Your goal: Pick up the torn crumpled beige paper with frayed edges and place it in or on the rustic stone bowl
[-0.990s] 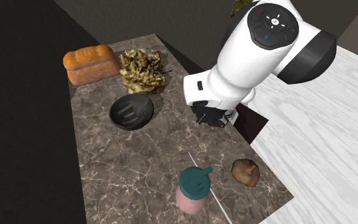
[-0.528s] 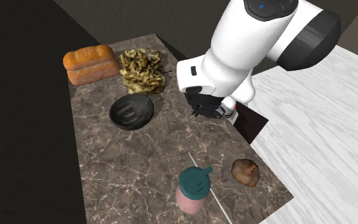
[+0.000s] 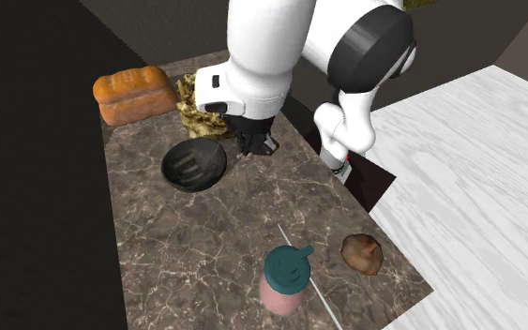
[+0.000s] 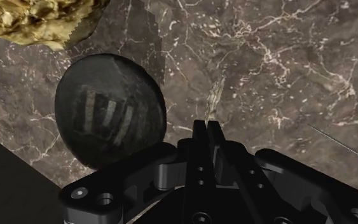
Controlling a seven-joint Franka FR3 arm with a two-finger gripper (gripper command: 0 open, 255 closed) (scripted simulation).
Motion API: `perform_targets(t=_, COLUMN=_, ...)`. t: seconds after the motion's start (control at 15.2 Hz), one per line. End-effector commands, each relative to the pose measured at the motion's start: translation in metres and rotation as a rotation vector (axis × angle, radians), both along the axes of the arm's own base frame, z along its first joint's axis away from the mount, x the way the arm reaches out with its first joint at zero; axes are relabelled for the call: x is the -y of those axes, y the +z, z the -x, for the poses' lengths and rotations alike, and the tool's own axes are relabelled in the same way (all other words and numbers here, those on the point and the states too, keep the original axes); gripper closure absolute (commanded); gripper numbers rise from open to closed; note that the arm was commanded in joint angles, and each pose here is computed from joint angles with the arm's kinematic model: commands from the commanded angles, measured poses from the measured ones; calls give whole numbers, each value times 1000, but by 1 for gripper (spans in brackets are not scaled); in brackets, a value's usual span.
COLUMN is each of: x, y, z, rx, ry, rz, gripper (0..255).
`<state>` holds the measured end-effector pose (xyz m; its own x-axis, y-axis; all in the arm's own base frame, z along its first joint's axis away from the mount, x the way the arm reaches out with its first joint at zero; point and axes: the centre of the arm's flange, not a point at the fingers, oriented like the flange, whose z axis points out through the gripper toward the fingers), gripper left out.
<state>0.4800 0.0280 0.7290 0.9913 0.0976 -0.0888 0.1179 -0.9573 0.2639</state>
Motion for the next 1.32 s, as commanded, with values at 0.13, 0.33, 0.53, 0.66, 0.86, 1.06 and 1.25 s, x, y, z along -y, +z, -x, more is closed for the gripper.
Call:
perform_targets(t=0.13, x=51, y=-1, z=-18, rx=0, ry=1, rz=0, gripper=255)
perform_targets(t=0.33, x=88, y=1, z=-32, rx=0, ry=1, rz=0, gripper=255)
perform_targets(t=0.53, x=125, y=3, z=-47, rx=0, ry=1, rz=0, gripper=255)
perform_targets(t=0.66, x=155, y=5, z=-58, rx=0, ry=1, rz=0, gripper=255)
perform_targets(t=0.86, x=155, y=-11, z=-58, rx=0, ry=1, rz=0, gripper=255)
perform_targets(t=1.06, x=155, y=-27, z=-58, rx=0, ry=1, rz=0, gripper=255)
perform_targets(t=1.25, x=155, y=-43, z=-58, rx=0, ry=1, rz=0, gripper=255)
